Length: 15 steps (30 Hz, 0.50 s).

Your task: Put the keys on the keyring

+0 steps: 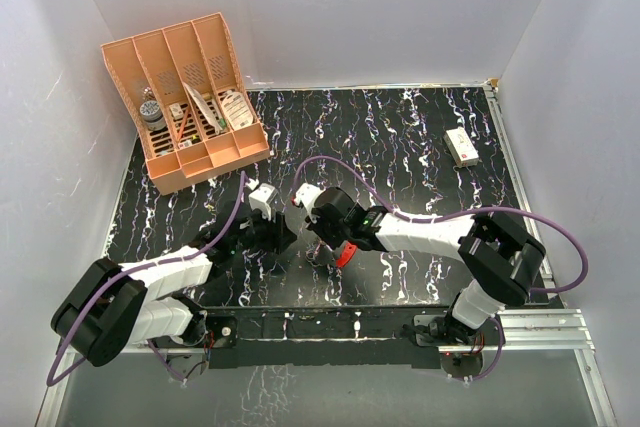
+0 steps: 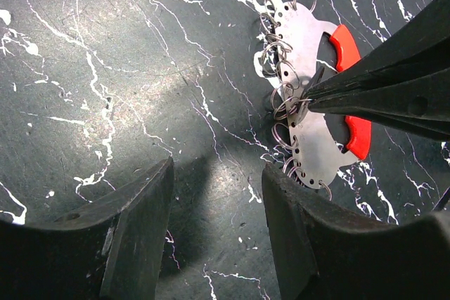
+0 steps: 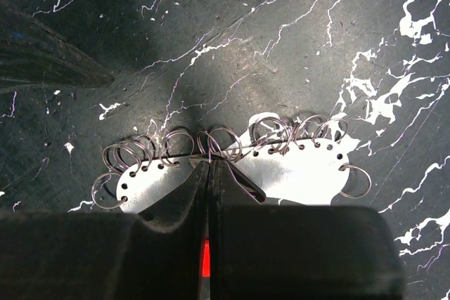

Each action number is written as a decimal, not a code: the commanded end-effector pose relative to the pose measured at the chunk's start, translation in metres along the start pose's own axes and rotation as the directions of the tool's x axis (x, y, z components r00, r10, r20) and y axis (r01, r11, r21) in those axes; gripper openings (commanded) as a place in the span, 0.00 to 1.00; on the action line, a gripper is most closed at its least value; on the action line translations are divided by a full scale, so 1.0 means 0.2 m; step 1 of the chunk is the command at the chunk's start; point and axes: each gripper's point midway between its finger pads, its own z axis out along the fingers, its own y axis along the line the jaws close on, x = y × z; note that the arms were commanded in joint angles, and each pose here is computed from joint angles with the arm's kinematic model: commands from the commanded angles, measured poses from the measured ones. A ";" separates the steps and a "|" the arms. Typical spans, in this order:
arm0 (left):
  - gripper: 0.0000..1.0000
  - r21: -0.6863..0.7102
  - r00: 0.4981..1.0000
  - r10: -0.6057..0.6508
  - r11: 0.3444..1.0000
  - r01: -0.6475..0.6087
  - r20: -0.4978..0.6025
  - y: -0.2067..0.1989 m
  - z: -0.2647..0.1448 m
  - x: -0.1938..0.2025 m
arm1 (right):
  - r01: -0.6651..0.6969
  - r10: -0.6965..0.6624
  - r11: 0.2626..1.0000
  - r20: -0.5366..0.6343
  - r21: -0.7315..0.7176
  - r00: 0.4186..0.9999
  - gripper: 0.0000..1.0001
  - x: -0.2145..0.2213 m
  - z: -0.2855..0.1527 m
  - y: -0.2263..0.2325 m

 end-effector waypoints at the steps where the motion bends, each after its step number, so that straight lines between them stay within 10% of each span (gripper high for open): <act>1: 0.51 0.009 1.000 -0.006 1.000 0.006 0.013 0.00 -0.01 -0.01 | 0.027 -0.027 1.000 0.065 0.002 0.998 0.00 -0.14 -0.01 0.01; 15: 0.51 0.013 1.000 -0.006 1.000 0.006 0.014 0.00 -0.02 -0.02 | 0.019 -0.019 0.999 -0.004 0.051 1.000 0.00 -0.05 0.00 -0.02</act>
